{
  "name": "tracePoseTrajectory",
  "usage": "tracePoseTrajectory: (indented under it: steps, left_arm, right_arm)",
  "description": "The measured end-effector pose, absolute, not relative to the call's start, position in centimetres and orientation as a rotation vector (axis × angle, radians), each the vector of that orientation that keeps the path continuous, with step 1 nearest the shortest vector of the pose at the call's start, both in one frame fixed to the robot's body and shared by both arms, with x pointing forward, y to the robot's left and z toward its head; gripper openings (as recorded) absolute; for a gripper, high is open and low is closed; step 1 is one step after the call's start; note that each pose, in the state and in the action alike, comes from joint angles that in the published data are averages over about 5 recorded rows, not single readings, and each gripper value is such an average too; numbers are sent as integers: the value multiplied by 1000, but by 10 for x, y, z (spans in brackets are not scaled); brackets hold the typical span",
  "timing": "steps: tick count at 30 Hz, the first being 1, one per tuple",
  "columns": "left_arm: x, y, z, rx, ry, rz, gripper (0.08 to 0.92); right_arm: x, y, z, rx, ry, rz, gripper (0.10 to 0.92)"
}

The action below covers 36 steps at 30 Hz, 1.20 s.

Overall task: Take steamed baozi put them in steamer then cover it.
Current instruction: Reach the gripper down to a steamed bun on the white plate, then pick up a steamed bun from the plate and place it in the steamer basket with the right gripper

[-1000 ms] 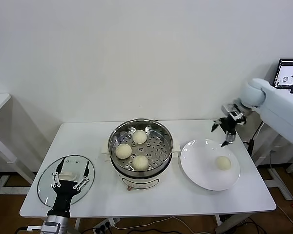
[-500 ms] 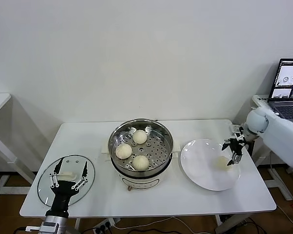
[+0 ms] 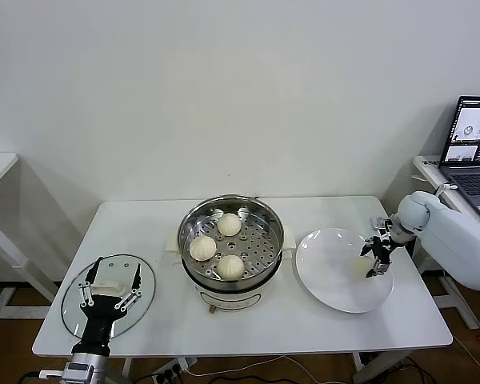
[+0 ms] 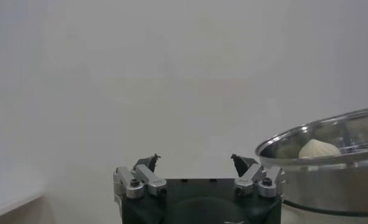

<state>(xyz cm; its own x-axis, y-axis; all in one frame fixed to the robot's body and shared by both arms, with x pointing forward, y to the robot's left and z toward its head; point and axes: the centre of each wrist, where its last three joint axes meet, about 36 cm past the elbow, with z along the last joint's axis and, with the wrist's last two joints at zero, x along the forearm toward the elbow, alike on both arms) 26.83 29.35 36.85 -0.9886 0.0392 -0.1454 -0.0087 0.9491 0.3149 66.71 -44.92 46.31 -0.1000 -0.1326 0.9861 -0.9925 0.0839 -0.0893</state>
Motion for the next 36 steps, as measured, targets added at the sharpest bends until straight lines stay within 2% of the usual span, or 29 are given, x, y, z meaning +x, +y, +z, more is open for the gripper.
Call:
tracePoseTrajectory:
  steps: [8,16,27,31,36]
  left_arm:
    - [269,292,369,29,2954,474,823]
    - [269,287,366,40,2957,480,823]
    - [269,287,364,45,2955,493,823]
    - [270,286,364,44,2953,491,823]
    - [270,286,364,42,2949,490,823]
  right_arm:
    - [670,-449,479,1216,-1413,1164,655]
    - [690,-416,552,1316,-1408,1205,653]
    - [713,-294,675,1542,-1359,1308,651]
    - [714,-243,695,1604,-1306,1342,651]
    - [713,-187,698,1649,-1233,1380,649]
